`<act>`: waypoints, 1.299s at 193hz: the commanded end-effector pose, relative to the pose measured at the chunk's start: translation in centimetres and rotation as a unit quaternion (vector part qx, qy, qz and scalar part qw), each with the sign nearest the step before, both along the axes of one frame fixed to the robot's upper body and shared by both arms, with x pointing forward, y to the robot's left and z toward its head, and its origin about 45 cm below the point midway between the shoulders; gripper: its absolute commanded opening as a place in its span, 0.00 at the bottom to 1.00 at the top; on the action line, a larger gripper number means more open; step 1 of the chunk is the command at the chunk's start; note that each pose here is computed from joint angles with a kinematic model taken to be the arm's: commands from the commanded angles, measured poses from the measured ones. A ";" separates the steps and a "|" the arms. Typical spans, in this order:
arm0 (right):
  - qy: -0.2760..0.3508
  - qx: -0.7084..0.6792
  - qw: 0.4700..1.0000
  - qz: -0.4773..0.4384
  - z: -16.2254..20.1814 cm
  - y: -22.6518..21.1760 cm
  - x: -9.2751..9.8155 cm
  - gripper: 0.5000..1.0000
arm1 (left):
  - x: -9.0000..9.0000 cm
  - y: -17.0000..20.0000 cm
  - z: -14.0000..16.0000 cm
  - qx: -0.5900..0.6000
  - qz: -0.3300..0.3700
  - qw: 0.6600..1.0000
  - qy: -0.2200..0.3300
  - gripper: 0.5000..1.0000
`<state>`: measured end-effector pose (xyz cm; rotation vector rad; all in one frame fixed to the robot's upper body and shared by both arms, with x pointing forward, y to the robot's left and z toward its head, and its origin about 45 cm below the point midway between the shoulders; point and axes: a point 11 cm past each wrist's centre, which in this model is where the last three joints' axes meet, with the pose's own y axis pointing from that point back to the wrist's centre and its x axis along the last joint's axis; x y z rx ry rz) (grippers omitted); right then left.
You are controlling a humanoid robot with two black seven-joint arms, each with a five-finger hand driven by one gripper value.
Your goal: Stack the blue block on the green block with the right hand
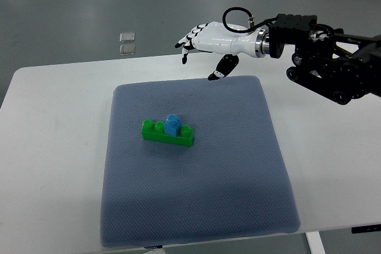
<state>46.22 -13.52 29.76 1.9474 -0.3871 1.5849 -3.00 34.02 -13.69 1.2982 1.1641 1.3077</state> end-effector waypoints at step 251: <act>0.396 0.742 0.413 -0.349 -9.7 -12.2 2.1 0.83 | -0.1 0.0 0.0 0.001 0.000 1.000 0.001 1.00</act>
